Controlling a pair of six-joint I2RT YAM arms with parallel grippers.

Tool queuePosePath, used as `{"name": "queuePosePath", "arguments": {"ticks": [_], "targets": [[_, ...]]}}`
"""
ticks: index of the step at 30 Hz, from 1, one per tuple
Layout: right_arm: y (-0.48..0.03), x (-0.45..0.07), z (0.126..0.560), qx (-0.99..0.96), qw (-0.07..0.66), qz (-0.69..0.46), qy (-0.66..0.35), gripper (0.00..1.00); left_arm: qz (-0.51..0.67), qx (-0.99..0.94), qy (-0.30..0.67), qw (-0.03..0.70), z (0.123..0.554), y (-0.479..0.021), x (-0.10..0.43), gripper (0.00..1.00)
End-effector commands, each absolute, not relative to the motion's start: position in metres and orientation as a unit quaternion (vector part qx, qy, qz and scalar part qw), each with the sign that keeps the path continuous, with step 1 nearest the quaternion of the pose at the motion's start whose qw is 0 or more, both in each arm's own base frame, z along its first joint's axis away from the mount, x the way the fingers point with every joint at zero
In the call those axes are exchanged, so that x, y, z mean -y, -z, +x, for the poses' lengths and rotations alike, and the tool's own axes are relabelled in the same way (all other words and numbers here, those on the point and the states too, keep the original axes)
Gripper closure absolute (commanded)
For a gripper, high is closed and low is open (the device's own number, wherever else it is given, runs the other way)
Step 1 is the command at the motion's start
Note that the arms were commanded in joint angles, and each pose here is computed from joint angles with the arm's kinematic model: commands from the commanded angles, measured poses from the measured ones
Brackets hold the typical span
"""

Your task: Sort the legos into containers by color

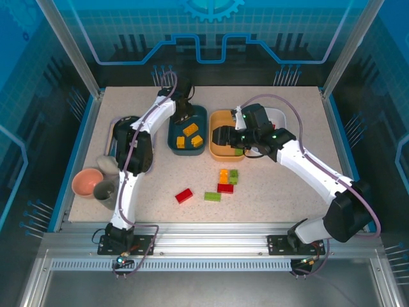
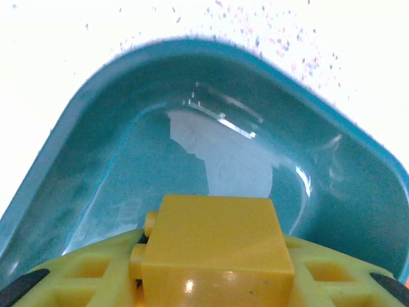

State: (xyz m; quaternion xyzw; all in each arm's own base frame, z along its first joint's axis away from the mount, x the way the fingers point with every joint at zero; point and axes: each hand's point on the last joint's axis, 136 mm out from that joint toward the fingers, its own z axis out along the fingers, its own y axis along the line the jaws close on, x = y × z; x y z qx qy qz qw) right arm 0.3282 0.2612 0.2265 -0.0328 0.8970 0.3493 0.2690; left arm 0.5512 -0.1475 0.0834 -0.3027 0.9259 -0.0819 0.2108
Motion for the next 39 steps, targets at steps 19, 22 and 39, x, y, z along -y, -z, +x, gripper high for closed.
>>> {"name": "queuePosePath", "arguments": {"ticks": [19, 22, 39], "targets": [[-0.199, -0.266, 0.296, -0.907, 0.262, -0.223, -0.244, 0.32, -0.275, -0.921, 0.141, 0.238, 0.528, -0.175, 0.159, 0.28], [-0.184, -0.287, 0.275, -0.894, 0.245, -0.305, -0.218, 0.29, -0.284, -0.914, 0.151, 0.248, 0.497, -0.200, 0.147, 0.26], [-0.067, -0.371, 0.191, -0.784, 0.131, -0.606, -0.037, 0.07, -0.380, -0.859, 0.231, 0.253, 0.232, -0.206, 0.074, 0.13]]}}
